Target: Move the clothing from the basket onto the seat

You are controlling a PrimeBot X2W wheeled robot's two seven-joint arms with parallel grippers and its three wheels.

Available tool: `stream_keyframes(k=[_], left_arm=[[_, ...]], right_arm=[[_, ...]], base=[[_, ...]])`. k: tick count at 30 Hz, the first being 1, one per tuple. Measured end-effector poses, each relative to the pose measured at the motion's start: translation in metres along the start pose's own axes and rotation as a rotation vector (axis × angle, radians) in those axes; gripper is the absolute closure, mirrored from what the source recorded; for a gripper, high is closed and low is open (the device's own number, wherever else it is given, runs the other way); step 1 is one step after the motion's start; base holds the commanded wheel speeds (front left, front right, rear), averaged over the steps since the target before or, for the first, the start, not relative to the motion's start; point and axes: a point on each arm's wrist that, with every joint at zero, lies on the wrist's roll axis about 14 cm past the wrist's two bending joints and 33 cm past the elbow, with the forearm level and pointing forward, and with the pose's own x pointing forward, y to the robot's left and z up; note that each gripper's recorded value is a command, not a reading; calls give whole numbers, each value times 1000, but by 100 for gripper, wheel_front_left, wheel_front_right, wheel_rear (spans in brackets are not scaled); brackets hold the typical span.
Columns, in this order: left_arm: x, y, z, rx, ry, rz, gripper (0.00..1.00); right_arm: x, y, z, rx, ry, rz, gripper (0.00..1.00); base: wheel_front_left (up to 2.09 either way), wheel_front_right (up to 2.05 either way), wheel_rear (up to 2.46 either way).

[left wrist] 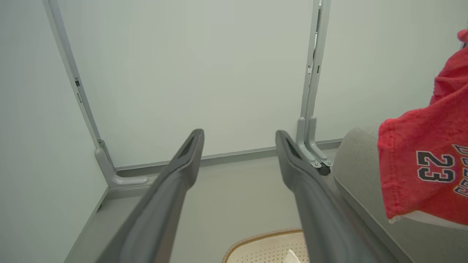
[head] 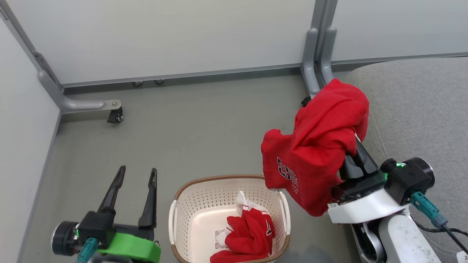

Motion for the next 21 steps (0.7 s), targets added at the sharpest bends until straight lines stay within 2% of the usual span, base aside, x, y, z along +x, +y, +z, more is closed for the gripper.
stream_keyframes(k=[12, 21], left_arm=[[-37, 20, -45, -53, 144, 117, 0], [-40, 13, -54, -66, 173, 101, 0]], right_arm=[[-7, -6, -1, 15, 6, -30, 100], [-11, -8, -4, 23, 19, -45, 100]], base=[[0, 0, 0], [0, 0, 0]])
